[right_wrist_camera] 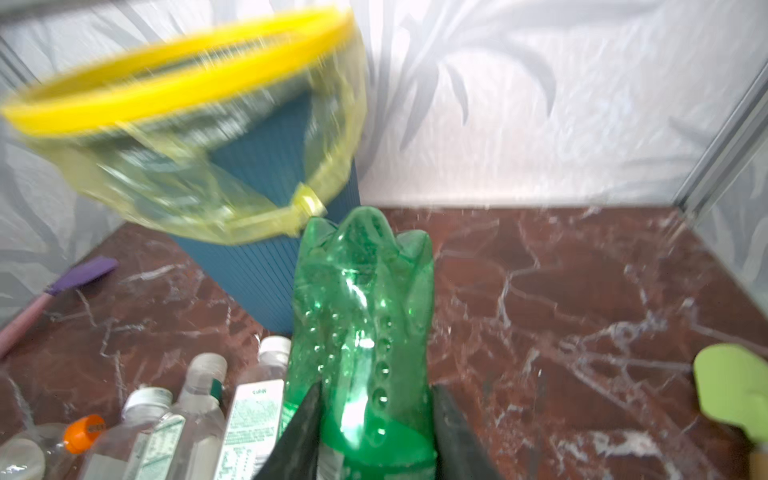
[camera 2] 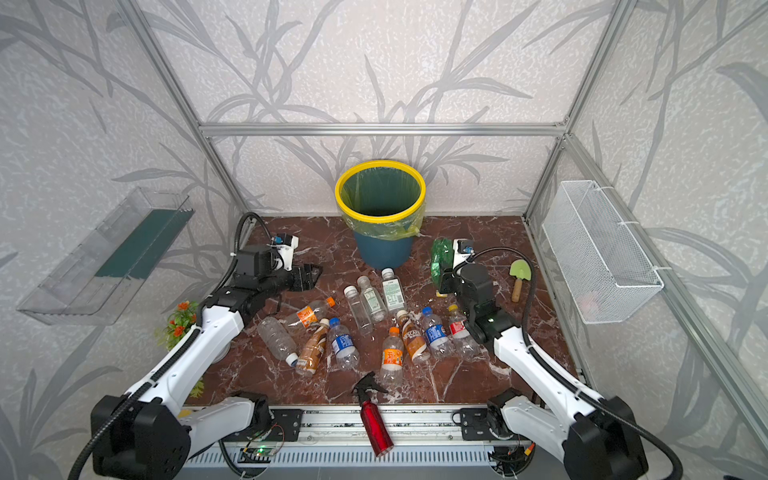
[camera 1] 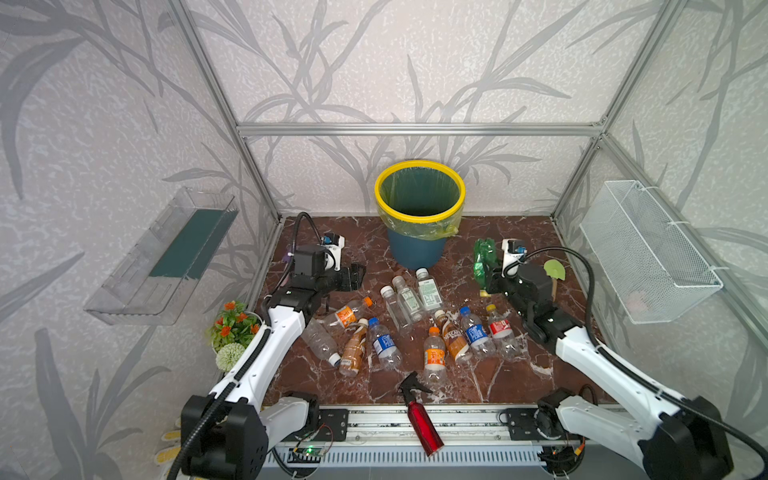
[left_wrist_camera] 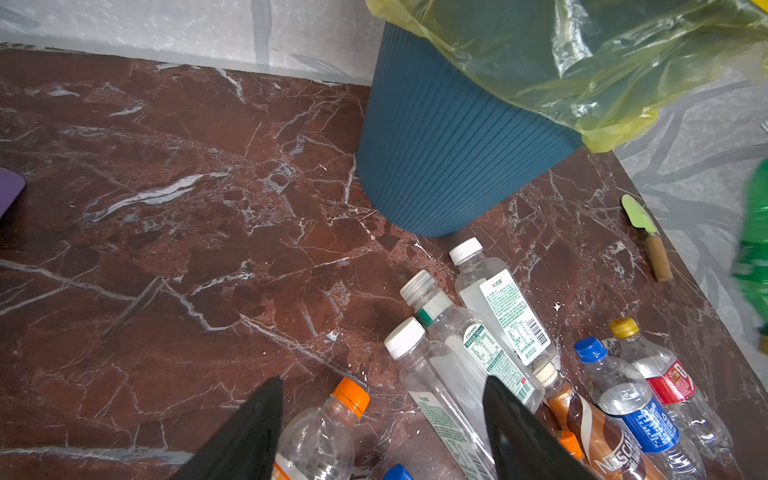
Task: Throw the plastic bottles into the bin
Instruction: 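Lift the green bottle over the bin and open the right gripper, then grasp the orange-capped clear bottle with the left gripper while the right arm draws back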
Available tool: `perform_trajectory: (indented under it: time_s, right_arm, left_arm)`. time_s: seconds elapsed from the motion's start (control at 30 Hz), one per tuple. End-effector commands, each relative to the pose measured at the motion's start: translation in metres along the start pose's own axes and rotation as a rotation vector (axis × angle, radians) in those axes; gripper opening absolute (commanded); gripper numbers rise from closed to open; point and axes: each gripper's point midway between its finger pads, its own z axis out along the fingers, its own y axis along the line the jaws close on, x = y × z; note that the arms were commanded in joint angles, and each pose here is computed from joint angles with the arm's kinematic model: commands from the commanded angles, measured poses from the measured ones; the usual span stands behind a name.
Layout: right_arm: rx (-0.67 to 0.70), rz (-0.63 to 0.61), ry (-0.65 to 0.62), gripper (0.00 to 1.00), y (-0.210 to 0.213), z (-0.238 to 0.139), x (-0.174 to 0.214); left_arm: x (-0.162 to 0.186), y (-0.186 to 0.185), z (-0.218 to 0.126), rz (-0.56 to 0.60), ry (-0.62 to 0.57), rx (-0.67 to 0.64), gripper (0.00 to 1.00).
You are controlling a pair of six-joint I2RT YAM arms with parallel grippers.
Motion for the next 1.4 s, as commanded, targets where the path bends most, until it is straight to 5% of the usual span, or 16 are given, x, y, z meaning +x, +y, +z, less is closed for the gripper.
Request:
perform_trajectory:
  time_s: [0.0,0.2,0.3,0.37,0.4,0.47,0.5,0.63,0.93,1.37]
  right_arm:
    - [0.007,-0.096,-0.157,0.26,0.002,-0.036,-0.056]
    - [-0.174,-0.132,-0.320,0.27,0.049,-0.050,-0.161]
    - [-0.309,-0.099,-0.331,0.27,0.092,-0.008,-0.209]
    - [-0.401,-0.090,-0.228,0.27,0.126,0.043,-0.226]
    - [-0.434,-0.087,-0.160,0.34,0.139,0.067,-0.225]
    - [-0.395,-0.077,0.018,0.67,0.143,0.110,-0.205]
    - [-0.370,-0.079,0.058,0.76,0.140,0.119,-0.196]
    - [-0.320,-0.016,-0.116,0.99,0.113,0.101,-0.194]
    - [-0.192,-0.018,-0.120,1.00,0.055,0.031,-0.160]
    - [-0.036,0.172,0.064,0.99,-0.036,-0.006,-0.030]
  left_arm:
    - [-0.005,-0.004,-0.012,-0.018,-0.013,-0.029,0.72]
    - [0.032,0.008,-0.037,-0.117,-0.022,-0.129,0.72]
    - [0.049,0.025,-0.047,-0.161,-0.021,-0.223,0.73]
    - [0.052,0.032,-0.049,-0.195,-0.049,-0.254,0.75]
    - [0.054,0.035,-0.050,-0.214,-0.055,-0.267,0.76]
    - [0.057,0.037,-0.047,-0.245,-0.044,-0.271,0.79]
    - [0.059,0.036,-0.045,-0.247,-0.020,-0.266,0.80]
    - [0.065,0.033,-0.036,-0.182,0.113,-0.268,0.85]
    - [0.073,0.029,-0.016,0.094,0.383,-0.221,0.87]
    - [0.118,0.049,-0.003,0.374,0.630,-0.204,0.90]
